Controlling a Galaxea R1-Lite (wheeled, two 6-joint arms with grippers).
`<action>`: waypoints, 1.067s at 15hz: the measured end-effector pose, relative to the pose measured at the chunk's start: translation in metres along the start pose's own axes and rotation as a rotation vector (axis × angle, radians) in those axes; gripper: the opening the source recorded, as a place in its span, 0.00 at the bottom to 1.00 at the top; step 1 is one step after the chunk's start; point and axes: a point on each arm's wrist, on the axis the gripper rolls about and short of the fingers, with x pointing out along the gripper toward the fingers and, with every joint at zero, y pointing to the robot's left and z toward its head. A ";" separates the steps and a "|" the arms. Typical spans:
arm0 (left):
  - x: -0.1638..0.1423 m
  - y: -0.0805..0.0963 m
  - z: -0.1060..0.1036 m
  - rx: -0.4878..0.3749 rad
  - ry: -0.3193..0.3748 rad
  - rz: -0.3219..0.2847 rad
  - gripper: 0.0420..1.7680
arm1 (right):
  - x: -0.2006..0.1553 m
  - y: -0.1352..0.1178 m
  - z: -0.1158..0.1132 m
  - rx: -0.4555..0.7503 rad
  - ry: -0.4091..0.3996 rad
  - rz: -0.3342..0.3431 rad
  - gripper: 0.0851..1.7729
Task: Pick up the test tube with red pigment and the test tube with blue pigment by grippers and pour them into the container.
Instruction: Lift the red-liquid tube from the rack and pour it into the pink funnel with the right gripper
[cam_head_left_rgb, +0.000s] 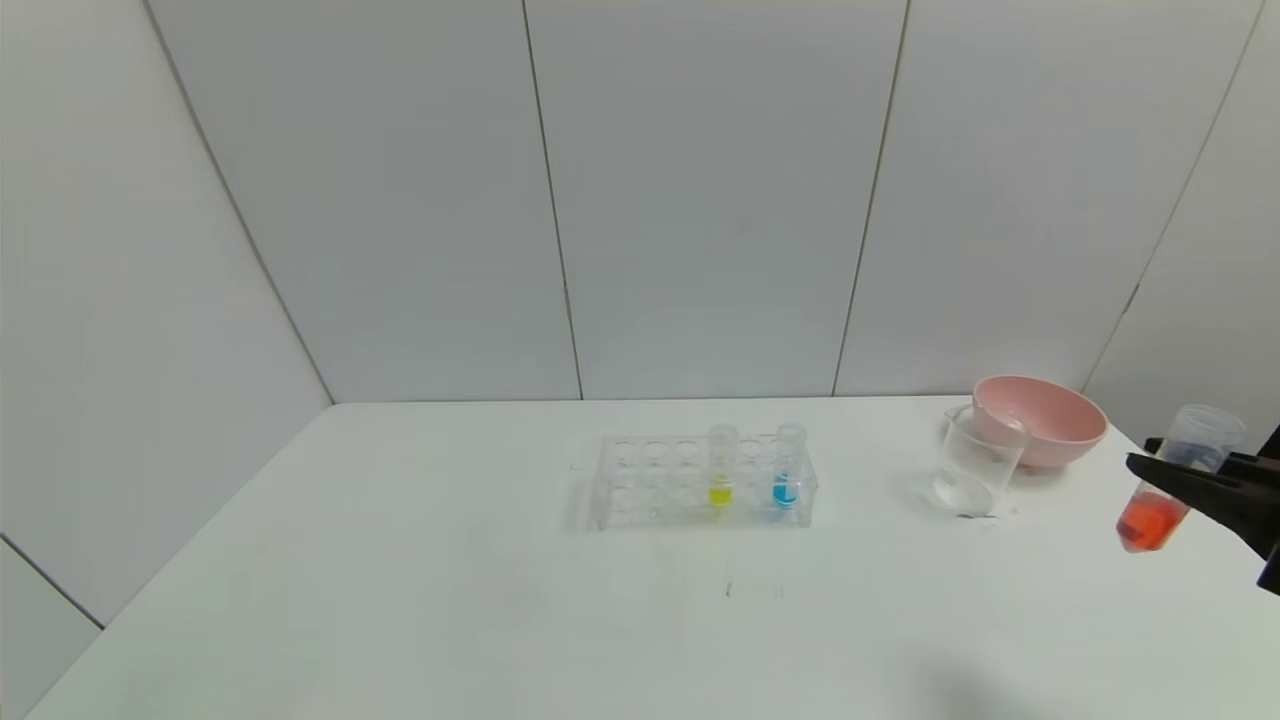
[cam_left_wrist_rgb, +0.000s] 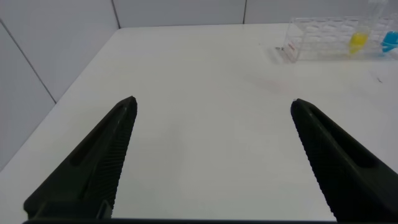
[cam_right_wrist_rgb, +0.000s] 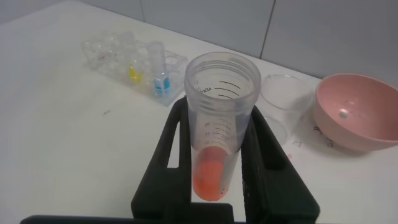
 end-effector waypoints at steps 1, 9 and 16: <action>0.000 0.000 0.000 0.000 0.000 0.000 1.00 | -0.002 -0.011 -0.001 -0.012 0.005 -0.023 0.26; 0.000 0.000 0.000 0.000 0.000 0.000 1.00 | 0.052 -0.115 -0.001 -0.240 0.063 -0.132 0.26; 0.000 0.000 0.000 0.000 0.000 0.000 1.00 | 0.117 -0.126 0.009 -0.221 0.253 -0.070 0.26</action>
